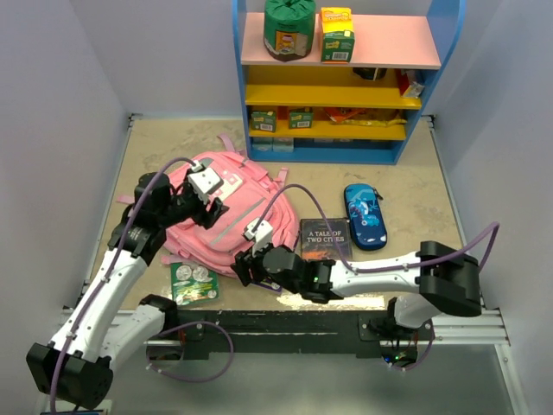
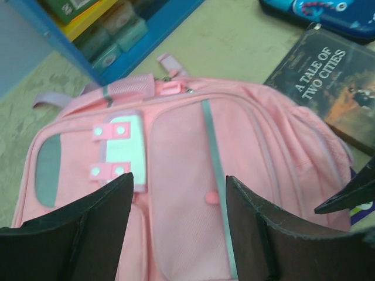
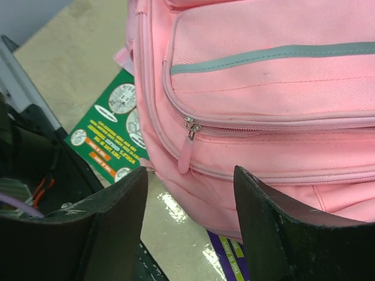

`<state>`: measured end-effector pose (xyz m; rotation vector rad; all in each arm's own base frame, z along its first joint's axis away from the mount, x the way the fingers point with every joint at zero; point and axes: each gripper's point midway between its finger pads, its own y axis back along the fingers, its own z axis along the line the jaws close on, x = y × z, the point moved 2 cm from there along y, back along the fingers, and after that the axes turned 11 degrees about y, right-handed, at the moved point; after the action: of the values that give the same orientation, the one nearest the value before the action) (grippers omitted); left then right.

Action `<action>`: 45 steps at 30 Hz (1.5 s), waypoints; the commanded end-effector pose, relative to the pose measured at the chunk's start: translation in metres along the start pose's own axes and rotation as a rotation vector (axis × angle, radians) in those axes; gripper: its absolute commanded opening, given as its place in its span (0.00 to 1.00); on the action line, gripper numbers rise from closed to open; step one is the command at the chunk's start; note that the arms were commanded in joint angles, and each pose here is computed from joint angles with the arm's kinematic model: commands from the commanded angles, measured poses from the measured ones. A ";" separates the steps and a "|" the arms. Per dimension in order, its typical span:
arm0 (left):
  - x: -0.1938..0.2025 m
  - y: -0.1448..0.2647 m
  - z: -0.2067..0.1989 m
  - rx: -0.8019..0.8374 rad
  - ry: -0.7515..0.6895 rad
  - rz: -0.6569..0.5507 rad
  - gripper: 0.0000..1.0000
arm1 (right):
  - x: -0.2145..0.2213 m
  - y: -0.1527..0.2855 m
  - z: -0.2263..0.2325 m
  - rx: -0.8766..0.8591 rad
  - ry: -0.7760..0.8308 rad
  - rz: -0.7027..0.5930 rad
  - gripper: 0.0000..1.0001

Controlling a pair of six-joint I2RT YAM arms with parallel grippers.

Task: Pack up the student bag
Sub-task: Zip the student bag at the center of the board.

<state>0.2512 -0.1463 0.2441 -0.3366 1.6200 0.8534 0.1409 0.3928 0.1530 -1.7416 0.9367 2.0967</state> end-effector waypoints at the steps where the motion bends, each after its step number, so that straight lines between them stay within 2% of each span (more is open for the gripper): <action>1: 0.003 0.015 0.005 0.025 -0.032 0.005 0.68 | -0.017 -0.015 -0.005 0.104 0.026 -0.023 0.61; 7: 0.014 0.017 0.001 0.042 -0.052 0.033 0.67 | -0.010 -0.033 0.002 0.115 0.018 0.013 0.54; 11: 0.021 0.019 -0.002 0.057 -0.078 0.048 0.67 | 0.004 -0.045 0.005 0.119 0.021 0.058 0.43; 16: 0.033 0.019 0.002 0.046 -0.094 0.083 0.67 | 0.021 -0.045 0.005 0.137 0.019 0.114 0.39; 19: 0.042 0.017 0.002 0.053 -0.109 0.094 0.66 | 0.023 -0.046 0.002 0.158 0.018 0.122 0.33; 22: 0.053 0.016 0.001 0.086 -0.131 0.112 0.66 | 0.016 -0.043 -0.002 0.182 0.014 0.099 0.15; 23: 0.058 0.017 -0.006 0.130 -0.159 0.113 0.67 | 0.013 -0.041 -0.004 0.187 0.012 0.087 0.06; 25: 0.072 0.020 -0.013 0.186 -0.181 0.137 0.67 | 0.004 -0.033 -0.007 0.188 0.008 0.061 0.00; 27: 0.079 0.022 -0.022 0.246 -0.249 0.131 0.67 | -0.003 -0.026 -0.009 0.183 -0.002 0.033 0.00; 32: 0.094 0.023 -0.039 0.376 -0.297 0.134 0.67 | -0.010 -0.022 -0.001 0.123 -0.020 0.005 0.00; 40: 0.096 0.012 -0.040 0.422 -0.339 0.111 0.67 | -0.015 -0.022 0.006 0.078 -0.018 -0.008 0.00; 45: 0.110 0.009 -0.053 0.478 -0.390 0.153 0.61 | -0.025 -0.022 0.004 0.066 -0.024 -0.025 0.00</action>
<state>0.1871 -0.1388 0.1478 0.2214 1.5098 0.6560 0.1536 0.4069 0.1330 -1.6947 1.1211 2.0447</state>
